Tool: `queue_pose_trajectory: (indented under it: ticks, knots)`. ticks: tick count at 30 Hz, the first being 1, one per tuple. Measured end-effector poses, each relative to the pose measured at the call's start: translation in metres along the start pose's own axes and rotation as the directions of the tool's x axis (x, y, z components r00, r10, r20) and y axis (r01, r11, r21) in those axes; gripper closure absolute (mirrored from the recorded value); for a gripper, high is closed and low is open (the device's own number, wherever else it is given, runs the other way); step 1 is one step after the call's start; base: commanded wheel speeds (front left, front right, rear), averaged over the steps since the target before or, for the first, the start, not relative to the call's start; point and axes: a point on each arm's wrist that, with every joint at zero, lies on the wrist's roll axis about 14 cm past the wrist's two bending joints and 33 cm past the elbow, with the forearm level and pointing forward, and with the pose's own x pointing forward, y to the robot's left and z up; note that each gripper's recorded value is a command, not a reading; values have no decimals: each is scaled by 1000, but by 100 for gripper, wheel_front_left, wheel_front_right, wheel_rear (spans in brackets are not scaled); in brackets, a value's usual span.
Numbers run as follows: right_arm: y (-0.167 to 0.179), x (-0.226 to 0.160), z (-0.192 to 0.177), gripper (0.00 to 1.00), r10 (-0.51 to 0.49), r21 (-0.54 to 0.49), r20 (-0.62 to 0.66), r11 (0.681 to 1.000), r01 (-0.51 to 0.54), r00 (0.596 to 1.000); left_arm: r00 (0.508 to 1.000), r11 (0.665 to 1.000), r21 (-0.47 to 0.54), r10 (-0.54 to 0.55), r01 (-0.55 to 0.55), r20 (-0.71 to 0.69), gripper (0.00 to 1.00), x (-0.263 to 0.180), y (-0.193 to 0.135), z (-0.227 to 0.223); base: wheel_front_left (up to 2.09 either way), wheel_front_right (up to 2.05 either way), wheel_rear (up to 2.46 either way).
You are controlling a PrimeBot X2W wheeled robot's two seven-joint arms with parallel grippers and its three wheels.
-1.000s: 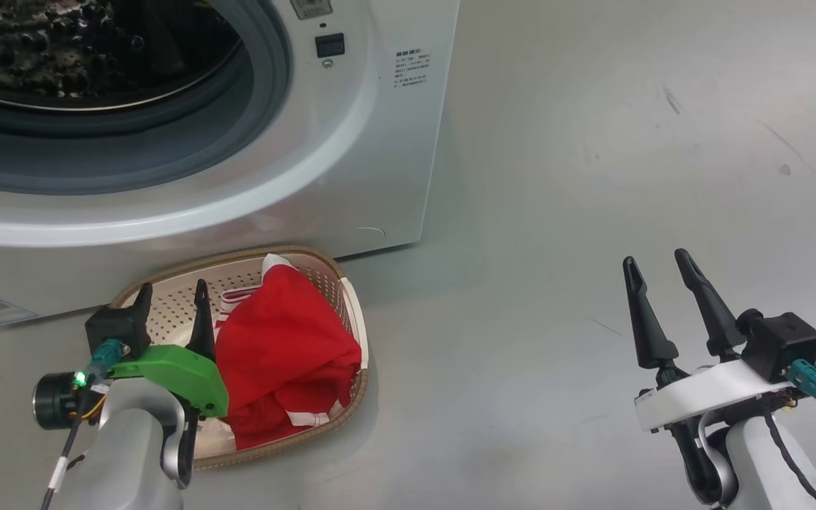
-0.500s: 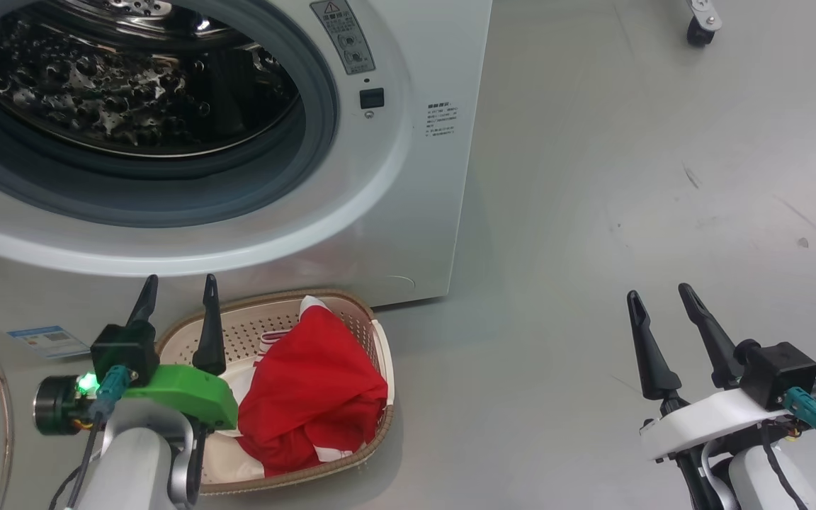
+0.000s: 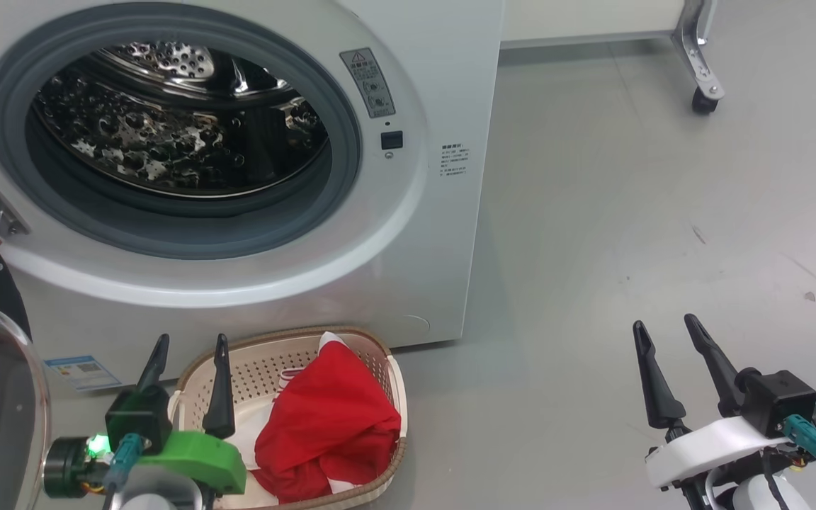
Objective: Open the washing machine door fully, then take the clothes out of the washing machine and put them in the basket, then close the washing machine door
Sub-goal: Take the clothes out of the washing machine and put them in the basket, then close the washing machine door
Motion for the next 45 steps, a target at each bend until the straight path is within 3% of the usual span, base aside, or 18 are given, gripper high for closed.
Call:
queue_pose_trajectory:
  ticks: [15,45]
  knots:
    - [7,-14,8,0,5,1,18,1000,-5,1000,998,1000,13,12,-13,54,0,-30,4,15,0,0,0]
    - [9,-15,13,0,3,-2,16,1000,-3,1000,998,999,35,7,-9,56,0,-43,2,28,0,0,0]
